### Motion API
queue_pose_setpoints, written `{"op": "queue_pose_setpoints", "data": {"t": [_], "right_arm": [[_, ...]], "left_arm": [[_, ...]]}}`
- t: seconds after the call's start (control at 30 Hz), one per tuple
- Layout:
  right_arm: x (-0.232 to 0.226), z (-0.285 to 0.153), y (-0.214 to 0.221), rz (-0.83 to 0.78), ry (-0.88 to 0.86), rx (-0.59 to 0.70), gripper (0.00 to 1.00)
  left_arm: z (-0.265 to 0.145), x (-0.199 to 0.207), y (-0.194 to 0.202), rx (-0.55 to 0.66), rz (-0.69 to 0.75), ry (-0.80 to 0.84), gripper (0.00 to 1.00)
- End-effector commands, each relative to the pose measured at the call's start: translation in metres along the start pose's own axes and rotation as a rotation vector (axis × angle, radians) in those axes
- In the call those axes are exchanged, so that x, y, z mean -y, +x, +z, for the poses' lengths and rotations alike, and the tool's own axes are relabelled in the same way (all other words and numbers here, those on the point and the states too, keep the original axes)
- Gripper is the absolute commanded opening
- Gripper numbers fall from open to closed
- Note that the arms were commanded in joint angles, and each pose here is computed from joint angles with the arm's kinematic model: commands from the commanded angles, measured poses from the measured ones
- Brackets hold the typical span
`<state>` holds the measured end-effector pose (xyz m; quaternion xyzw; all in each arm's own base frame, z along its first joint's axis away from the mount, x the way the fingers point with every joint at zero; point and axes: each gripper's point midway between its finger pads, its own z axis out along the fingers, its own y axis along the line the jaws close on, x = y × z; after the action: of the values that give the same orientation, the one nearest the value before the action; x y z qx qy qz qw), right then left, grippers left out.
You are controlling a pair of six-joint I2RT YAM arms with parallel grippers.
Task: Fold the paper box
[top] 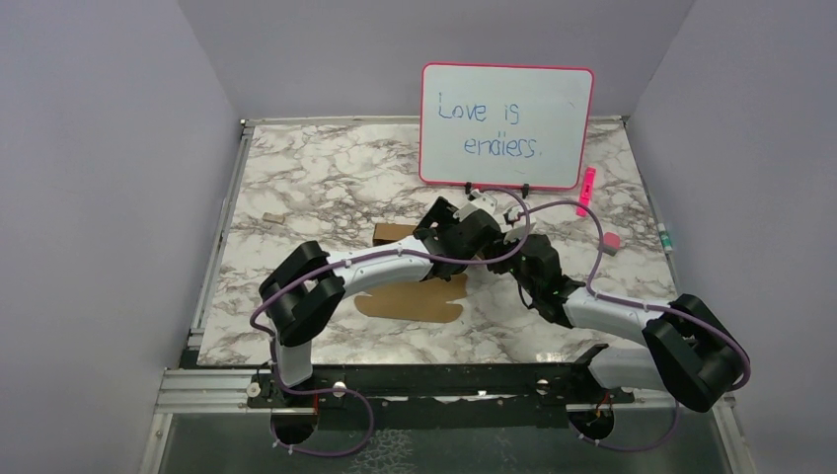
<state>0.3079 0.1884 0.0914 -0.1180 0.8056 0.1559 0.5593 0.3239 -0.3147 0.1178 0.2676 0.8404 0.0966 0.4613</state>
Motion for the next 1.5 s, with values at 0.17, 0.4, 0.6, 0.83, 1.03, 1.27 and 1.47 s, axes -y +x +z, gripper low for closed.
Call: {"op": "queue_pose_setpoints", "data": {"t": [0.17, 0.4, 0.6, 0.83, 1.03, 1.27, 1.47], "right_arm": [[-0.009, 0.002, -0.002, -0.011, -0.049, 0.022, 0.29], [-0.013, 0.001, -0.002, -0.019, -0.076, 0.028, 0.29], [-0.016, 0.005, -0.012, -0.050, -0.092, 0.067, 0.38], [-0.023, 0.017, -0.011, -0.086, -0.131, 0.092, 0.40], [-0.027, 0.026, -0.008, -0.107, -0.152, 0.102, 0.35], [-0.028, 0.026, -0.001, -0.115, -0.165, 0.091, 0.19], [-0.032, 0.022, -0.002, -0.120, -0.194, 0.097, 0.13]], "left_arm": [[0.003, -0.014, 0.000, -0.010, 0.034, -0.101, 0.74], [0.002, -0.010, 0.001, -0.010, 0.039, -0.081, 0.63], [0.001, -0.007, 0.004, -0.014, 0.054, -0.065, 0.55], [-0.001, -0.004, 0.007, -0.011, 0.069, -0.044, 0.47], [-0.002, -0.005, 0.010, -0.009, 0.082, -0.045, 0.46], [-0.002, -0.019, 0.014, -0.012, 0.120, -0.119, 0.46], [-0.006, -0.029, 0.011, -0.002, 0.147, -0.176, 0.45]]}}
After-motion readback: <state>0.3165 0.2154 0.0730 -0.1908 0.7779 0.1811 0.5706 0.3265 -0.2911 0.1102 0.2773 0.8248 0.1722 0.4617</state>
